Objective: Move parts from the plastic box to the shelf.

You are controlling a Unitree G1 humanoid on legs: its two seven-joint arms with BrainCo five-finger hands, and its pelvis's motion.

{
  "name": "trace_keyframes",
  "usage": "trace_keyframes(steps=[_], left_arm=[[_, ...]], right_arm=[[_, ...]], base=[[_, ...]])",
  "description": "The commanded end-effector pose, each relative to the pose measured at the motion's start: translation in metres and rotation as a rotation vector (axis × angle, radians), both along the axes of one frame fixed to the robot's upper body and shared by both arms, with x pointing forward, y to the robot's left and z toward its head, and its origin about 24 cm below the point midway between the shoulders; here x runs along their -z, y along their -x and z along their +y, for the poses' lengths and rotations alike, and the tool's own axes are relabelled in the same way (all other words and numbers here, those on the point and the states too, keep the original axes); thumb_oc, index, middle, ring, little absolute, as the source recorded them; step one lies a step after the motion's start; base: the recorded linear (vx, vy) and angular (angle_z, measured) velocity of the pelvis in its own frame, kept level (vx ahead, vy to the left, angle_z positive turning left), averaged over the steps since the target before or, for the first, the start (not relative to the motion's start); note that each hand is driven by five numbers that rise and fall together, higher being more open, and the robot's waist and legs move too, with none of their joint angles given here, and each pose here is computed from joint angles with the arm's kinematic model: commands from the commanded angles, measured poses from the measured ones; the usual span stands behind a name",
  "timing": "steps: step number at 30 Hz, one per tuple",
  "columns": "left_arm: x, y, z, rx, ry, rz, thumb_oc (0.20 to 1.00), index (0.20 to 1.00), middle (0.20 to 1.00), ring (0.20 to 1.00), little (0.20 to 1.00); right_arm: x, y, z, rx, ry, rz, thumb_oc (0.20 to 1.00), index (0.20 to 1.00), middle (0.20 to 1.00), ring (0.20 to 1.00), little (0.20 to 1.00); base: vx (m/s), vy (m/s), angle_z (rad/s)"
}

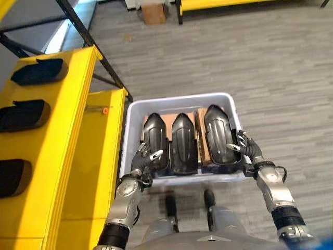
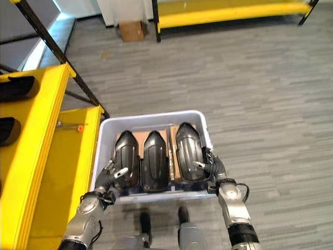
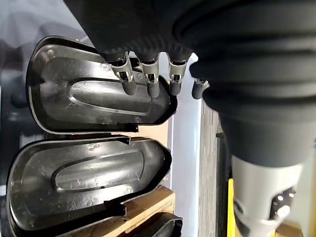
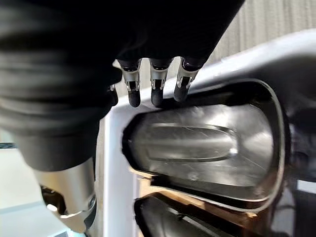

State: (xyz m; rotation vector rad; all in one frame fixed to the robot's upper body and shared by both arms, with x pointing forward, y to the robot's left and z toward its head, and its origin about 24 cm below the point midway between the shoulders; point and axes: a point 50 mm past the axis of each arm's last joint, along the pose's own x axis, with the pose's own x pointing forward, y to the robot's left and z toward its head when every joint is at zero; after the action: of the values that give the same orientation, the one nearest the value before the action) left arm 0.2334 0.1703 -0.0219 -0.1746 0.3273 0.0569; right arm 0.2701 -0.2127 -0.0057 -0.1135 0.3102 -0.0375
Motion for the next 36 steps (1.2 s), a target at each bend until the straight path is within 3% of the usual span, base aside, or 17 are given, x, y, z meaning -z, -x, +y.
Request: trace_keyframes(steps=[1,26,36], left_arm=[[-0.023,-0.005,0.008,-0.032,0.011,-0.127,1.000,1.000,1.000,1.000,1.000],[-0.053,-0.017,-0.042,0.130,0.079,-0.248,1.000,1.000,1.000,1.000,1.000],[-0.061,-0.022,-0.047,0.140,0.089,-0.279,1.000,1.000,1.000,1.000,1.000]], right_arm=[[-0.014,-0.009,0.006,-0.003,0.035,-0.086,1.000,1.000,1.000,1.000,1.000],[-0.060,-0.080,0.022,0.044,0.160,-0.180,1.000,1.000,1.000,1.000,1.000],[-0.058,-0.083,0.030,-0.001,0.191,-0.162,1.000,1.000,1.000,1.000,1.000]], base=[[-0.08,0.005,-0.02],[-0.02,0.000,-0.01],[0.00,0.000,0.00]])
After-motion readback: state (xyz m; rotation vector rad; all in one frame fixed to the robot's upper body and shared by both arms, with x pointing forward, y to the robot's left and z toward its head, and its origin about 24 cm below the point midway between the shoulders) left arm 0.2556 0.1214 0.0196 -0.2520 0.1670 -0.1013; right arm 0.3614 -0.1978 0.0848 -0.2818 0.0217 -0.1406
